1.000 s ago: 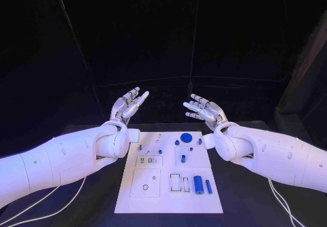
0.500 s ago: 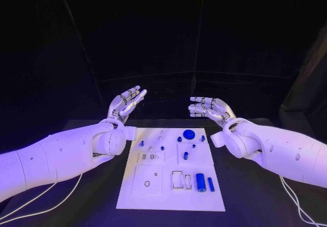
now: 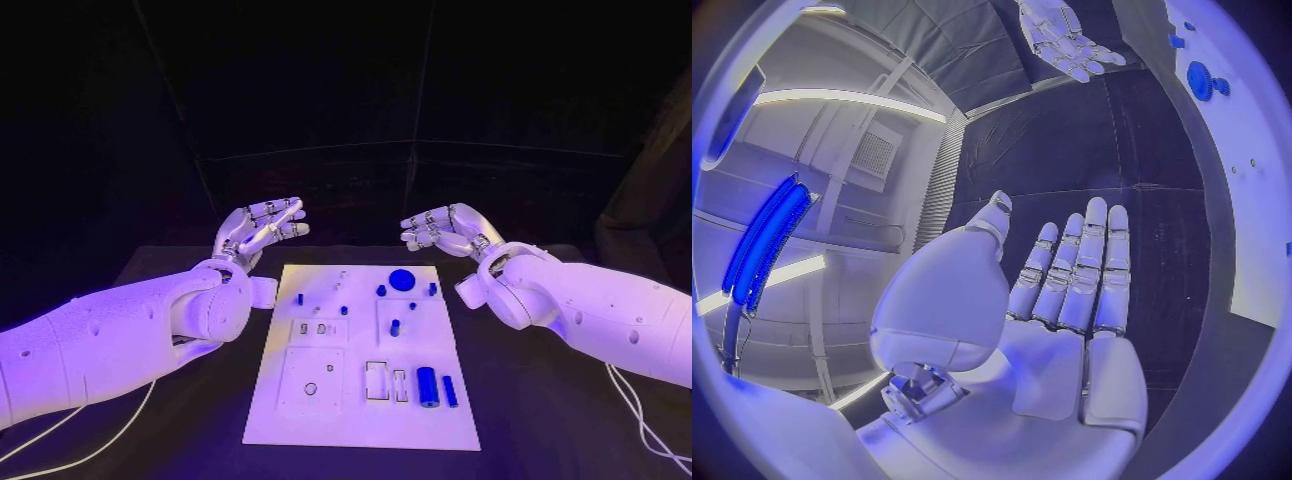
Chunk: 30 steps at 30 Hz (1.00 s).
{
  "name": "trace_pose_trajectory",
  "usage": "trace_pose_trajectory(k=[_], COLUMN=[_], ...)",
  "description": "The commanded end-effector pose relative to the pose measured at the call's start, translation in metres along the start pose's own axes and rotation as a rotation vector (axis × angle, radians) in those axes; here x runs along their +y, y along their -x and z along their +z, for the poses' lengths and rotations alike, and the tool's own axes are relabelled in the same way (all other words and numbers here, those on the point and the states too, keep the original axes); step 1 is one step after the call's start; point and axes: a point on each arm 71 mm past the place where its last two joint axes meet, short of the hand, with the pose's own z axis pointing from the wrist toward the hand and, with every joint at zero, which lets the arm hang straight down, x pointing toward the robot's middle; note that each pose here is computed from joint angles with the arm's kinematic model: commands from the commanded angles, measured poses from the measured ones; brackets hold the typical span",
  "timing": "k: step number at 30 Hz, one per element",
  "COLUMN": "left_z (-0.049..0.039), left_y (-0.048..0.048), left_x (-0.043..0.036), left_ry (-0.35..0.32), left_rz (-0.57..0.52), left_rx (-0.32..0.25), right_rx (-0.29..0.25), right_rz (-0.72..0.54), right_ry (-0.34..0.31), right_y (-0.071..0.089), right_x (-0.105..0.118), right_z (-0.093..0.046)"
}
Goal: Assemble the parts on the task board
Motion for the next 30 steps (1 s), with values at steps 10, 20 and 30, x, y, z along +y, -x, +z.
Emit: trace_pose_trajectory(k=[10, 20, 30], left_z=[-0.0179, -0.0281, -0.0321], left_y=[-0.0130, -0.0183, -0.0225], left_x=[-0.0110, -0.0153, -0.0171], left_ry=[-0.020, -0.007, 0.000], left_rz=[-0.035, -0.059, -0.071], left_rx=[0.142, 0.177, 0.195], right_rx=[0.232, 0.294, 0.318], right_rz=[-0.577, -0.842, -0.922], right_ry=[0.030, 0.010, -0.019], right_y=[-0.010, -0.020, -0.022], right_x=[0.015, 0.027, 0.034], right_z=[0.017, 0.025, 0.029])
